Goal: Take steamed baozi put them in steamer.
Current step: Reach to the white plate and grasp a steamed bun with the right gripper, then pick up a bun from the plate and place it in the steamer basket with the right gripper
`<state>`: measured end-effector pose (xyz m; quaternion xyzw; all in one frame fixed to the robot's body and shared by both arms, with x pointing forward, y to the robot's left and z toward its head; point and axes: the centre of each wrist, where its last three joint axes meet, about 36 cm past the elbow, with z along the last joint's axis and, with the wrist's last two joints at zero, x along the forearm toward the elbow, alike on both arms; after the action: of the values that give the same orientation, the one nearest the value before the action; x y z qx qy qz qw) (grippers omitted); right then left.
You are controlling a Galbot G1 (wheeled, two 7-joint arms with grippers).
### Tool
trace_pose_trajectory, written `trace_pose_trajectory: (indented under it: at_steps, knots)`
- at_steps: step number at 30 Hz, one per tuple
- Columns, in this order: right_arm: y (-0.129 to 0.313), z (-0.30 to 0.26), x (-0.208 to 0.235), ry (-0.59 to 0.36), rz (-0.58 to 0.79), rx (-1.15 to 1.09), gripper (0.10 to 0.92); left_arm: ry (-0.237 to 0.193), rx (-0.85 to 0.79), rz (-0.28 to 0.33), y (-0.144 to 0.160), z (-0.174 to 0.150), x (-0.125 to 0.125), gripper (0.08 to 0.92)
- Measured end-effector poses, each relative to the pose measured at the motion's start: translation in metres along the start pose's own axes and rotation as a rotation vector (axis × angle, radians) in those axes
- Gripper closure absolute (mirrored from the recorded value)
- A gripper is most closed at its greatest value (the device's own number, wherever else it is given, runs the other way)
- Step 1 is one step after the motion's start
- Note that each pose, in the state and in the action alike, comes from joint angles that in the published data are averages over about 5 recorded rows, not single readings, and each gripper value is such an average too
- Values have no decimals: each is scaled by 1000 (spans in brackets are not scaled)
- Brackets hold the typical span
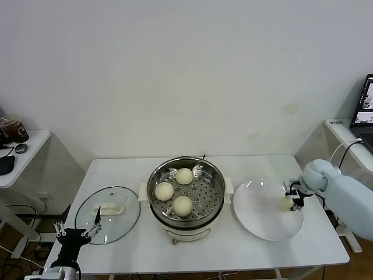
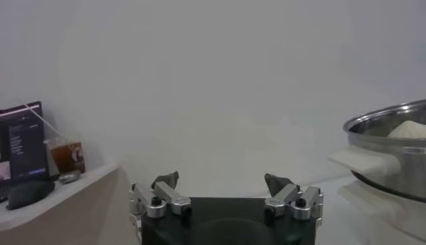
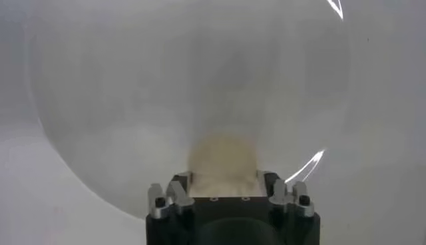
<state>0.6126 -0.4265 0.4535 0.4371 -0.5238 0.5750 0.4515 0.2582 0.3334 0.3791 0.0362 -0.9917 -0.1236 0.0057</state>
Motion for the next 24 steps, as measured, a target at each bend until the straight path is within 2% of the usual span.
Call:
trace_pose_trajectory:
  at_steps: [5, 11, 17, 24]
  knots:
    - [-2, 1, 7, -1, 1, -2, 626, -4, -1, 1, 0, -2, 0, 177]
    - [-11, 1, 38, -16, 21, -3, 633, -10, 1, 6, -1, -3, -2, 177]
    - [-29, -19, 102, -79, 94, 0, 625, -15, 10, 17, -4, -2, -6, 177]
    - [-48, -90, 198, -216, 193, 41, 614, -21, 16, 30, -8, -3, -8, 177]
